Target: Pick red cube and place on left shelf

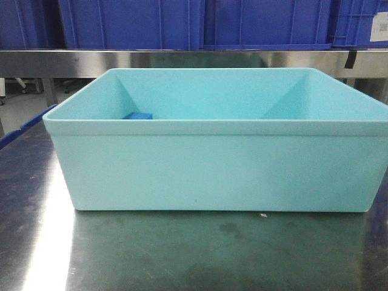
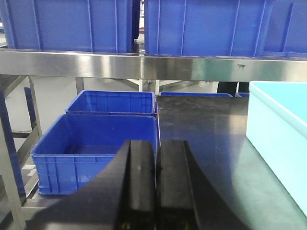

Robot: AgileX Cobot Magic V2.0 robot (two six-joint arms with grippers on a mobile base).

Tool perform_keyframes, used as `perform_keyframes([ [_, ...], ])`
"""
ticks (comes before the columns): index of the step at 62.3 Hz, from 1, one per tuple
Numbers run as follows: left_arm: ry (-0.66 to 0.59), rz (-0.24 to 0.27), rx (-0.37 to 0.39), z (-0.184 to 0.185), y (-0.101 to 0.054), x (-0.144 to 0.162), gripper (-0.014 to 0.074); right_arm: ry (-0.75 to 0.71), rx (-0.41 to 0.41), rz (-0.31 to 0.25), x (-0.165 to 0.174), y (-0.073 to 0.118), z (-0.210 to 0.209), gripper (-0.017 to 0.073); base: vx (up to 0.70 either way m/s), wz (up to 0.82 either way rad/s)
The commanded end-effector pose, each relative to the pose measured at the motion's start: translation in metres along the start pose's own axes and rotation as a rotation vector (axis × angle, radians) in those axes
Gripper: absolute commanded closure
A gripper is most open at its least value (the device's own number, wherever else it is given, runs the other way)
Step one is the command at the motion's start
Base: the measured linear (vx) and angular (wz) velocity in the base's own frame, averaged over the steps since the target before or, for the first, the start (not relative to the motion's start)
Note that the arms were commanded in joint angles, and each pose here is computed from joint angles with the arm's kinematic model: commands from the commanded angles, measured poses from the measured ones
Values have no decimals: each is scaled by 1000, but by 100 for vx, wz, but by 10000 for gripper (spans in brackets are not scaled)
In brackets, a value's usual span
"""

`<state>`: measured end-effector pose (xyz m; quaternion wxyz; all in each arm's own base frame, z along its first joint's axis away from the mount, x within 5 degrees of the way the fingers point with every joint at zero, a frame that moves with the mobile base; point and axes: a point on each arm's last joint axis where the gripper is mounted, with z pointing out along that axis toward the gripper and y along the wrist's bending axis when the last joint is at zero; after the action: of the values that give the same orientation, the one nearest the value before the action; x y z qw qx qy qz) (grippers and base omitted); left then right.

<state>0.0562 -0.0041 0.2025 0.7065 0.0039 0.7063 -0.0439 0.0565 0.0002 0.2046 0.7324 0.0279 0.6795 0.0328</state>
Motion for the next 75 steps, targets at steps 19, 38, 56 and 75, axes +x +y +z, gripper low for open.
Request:
perform_keyframes([
  [19,-78,-9,-3,0,1,-1,492,-132,-2,-18,-17,1,-3,508,0,0],
  [38,-78,-9,-3,0,1,-1,492,-148,-3,-17,-19,1,-3,508,0,0],
  [56,-78,-9,-3,0,1,-1,492,-185,-4,-17,-22,1,-4,508,0,0],
  [75,-78,-9,-3,0,1,-1,492,-274,-11,-33,-66,5,-9,506,1,4],
])
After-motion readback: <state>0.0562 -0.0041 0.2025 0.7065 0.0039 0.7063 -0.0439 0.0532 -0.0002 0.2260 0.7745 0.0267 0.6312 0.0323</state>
